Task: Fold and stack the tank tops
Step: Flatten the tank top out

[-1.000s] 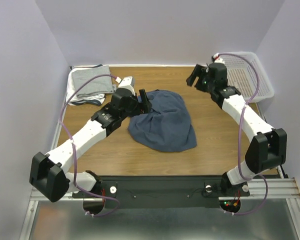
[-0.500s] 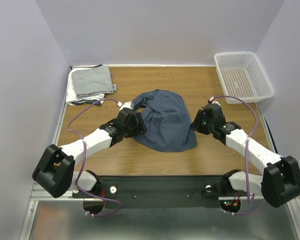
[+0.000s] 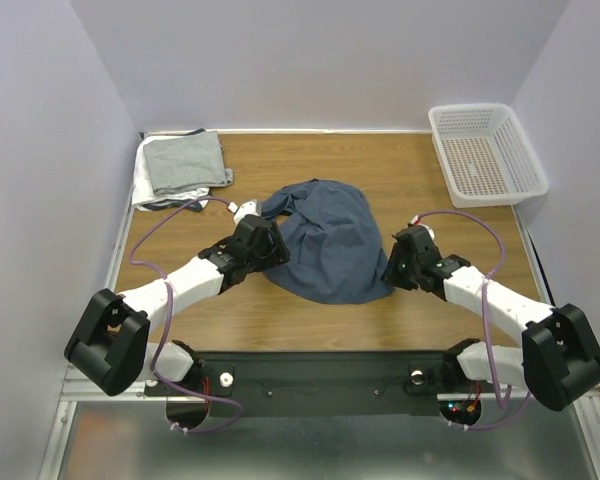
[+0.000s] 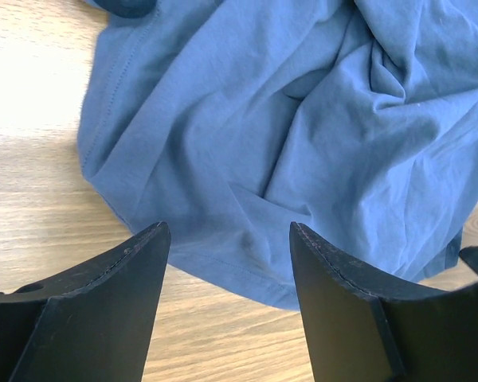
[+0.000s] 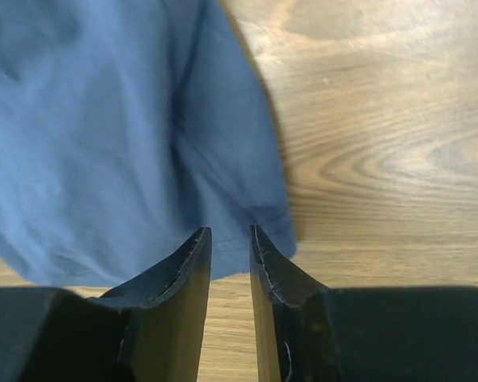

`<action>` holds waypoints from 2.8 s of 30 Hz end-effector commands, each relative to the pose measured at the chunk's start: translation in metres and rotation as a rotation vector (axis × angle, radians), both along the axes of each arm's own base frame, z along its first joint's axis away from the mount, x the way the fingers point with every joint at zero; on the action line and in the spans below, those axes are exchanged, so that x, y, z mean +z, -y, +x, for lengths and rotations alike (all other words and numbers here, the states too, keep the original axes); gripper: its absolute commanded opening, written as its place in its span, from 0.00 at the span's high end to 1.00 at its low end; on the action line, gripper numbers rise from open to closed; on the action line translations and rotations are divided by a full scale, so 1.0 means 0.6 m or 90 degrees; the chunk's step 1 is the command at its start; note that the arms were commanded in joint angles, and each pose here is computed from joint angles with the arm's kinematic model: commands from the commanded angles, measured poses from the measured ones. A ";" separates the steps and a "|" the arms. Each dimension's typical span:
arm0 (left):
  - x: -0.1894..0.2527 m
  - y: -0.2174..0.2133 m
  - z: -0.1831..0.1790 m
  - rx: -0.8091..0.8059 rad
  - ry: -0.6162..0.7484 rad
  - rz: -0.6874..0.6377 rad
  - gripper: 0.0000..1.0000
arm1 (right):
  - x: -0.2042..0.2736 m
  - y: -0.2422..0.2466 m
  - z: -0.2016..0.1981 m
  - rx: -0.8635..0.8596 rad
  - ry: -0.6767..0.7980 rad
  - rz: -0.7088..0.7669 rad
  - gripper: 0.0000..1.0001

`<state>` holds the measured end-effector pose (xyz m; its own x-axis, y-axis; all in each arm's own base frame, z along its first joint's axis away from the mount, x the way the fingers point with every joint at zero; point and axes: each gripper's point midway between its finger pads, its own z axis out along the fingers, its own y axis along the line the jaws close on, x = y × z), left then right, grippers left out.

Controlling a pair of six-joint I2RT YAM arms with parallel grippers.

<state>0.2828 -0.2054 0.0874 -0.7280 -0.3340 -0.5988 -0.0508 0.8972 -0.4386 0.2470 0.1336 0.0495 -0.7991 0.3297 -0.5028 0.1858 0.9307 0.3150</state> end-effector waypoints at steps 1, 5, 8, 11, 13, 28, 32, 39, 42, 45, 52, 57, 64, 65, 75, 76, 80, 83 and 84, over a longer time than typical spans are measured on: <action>0.050 -0.004 0.030 0.031 0.052 -0.023 0.27 | -0.006 0.005 0.000 -0.013 0.001 -0.014 0.68; 0.055 -0.010 0.035 0.034 0.058 -0.021 0.27 | -0.011 0.008 -0.004 -0.015 -0.004 -0.024 0.66; 0.055 -0.014 0.037 0.037 0.058 -0.021 0.27 | -0.017 0.007 -0.010 -0.011 -0.013 -0.027 0.64; 0.053 -0.018 0.041 0.041 0.058 -0.022 0.27 | -0.024 0.006 -0.014 -0.010 -0.021 -0.034 0.64; 0.051 -0.020 0.040 0.040 0.056 -0.023 0.27 | -0.031 0.008 -0.018 -0.010 -0.028 -0.041 0.64; 0.048 -0.037 0.047 0.047 0.057 -0.022 0.27 | -0.020 0.007 -0.009 -0.022 -0.027 -0.065 0.96; 0.049 -0.037 0.049 0.043 0.059 -0.025 0.27 | 0.079 -0.025 0.048 -0.020 0.057 -0.024 1.00; 0.060 -0.032 0.055 0.035 0.075 -0.038 0.27 | 0.361 -0.095 0.175 0.011 0.270 0.060 0.99; 0.066 -0.029 0.056 0.032 0.081 -0.046 0.27 | 0.462 -0.112 0.209 0.023 0.348 0.076 1.00; 0.070 -0.025 0.055 0.024 0.087 -0.058 0.34 | 0.537 -0.121 0.237 0.024 0.406 0.081 1.00; 0.079 0.023 0.035 -0.069 0.111 -0.142 0.41 | 0.657 -0.132 0.287 0.011 0.503 0.078 1.00; 0.080 0.044 0.023 -0.110 0.126 -0.181 0.45 | 0.684 -0.137 0.323 -0.006 0.531 0.058 1.00; 0.062 0.063 0.033 -0.117 0.151 -0.139 0.34 | 0.724 -0.143 0.352 -0.015 0.571 0.046 1.00; 0.058 0.062 0.037 -0.111 0.151 -0.131 0.27 | 0.725 -0.142 0.355 -0.015 0.574 0.042 1.00; 0.052 0.055 0.120 -0.035 0.165 -0.040 0.18 | 0.738 -0.139 0.365 -0.024 0.589 0.030 0.99; 0.060 0.056 0.131 -0.026 0.170 -0.036 0.18 | 0.741 -0.138 0.365 -0.026 0.592 0.029 0.99; 0.056 0.041 0.151 0.031 0.169 -0.017 0.16 | 0.749 -0.125 0.362 -0.041 0.599 0.013 1.00; 0.071 0.031 0.162 0.067 0.184 -0.018 0.14 | 0.750 -0.110 0.358 -0.056 0.601 -0.006 1.00; 0.073 0.024 0.166 0.081 0.184 -0.014 0.14 | 0.746 -0.108 0.360 -0.060 0.598 -0.011 1.00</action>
